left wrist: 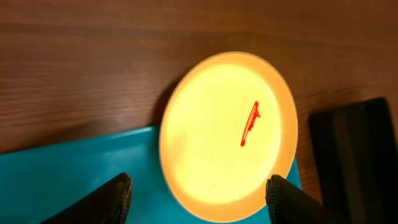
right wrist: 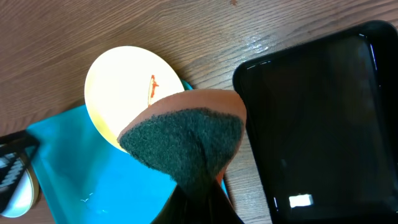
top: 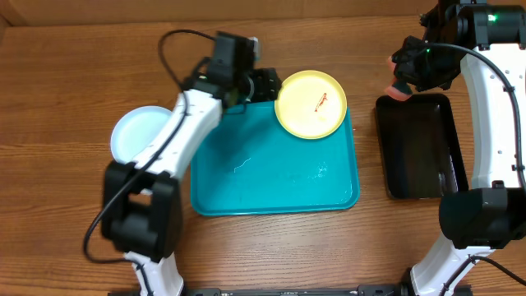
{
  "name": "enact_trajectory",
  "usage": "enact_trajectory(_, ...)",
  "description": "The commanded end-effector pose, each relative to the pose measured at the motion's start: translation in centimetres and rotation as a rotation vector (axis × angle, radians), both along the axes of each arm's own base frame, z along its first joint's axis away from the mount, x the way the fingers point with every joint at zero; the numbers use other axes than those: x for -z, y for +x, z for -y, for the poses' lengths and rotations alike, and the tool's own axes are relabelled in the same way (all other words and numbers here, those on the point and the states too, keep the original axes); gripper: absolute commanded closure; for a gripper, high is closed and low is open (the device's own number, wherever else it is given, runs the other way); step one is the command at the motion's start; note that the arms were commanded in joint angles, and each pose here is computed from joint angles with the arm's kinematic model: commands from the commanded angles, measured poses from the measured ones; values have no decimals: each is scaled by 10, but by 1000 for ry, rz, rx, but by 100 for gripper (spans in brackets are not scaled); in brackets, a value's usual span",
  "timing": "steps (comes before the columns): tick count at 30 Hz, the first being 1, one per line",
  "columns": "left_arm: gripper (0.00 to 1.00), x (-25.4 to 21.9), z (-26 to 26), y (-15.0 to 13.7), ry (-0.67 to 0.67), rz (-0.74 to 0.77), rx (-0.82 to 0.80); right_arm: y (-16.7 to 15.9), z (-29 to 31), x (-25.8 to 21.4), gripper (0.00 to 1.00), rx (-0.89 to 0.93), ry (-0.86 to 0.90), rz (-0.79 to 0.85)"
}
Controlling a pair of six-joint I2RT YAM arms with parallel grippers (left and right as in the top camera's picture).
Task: Clean dirty plates on tray and stack at the side
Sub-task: 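Move left gripper to the remaining cream plate on the tray, then slide the cream plate toward tray center with left gripper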
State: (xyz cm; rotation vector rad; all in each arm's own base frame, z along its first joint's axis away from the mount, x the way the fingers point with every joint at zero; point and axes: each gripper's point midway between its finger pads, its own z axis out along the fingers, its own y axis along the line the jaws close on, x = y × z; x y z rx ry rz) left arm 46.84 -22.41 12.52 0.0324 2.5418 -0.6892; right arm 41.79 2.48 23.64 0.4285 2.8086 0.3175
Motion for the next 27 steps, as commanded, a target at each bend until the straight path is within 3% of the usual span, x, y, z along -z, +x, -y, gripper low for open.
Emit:
enact_trajectory(1,30,32,24,-2,27,-49,-25,1,3,-14,96,-6,-4,44)
enact_trajectory(6,30,66,26,1,102,-64,-69,1,3,-14,96,-6,-4,41)
enact_trajectory(15,48,114,14,0,200,-115,-102,1,3,-14,96,-6,-4,41)
enact_trajectory(18,66,114,13,1,201,-114,-103,1,3,-14,96,-6,-4,41)
enact_trajectory(19,82,115,13,0,203,-118,-103,1,3,-14,96,-6,-4,41)
enact_trajectory(21,96,118,9,-4,217,-138,-102,1,3,-14,96,-6,-4,41)
enact_trajectory(27,96,110,-36,-32,343,-296,-132,0,3,-13,96,-6,-4,38)
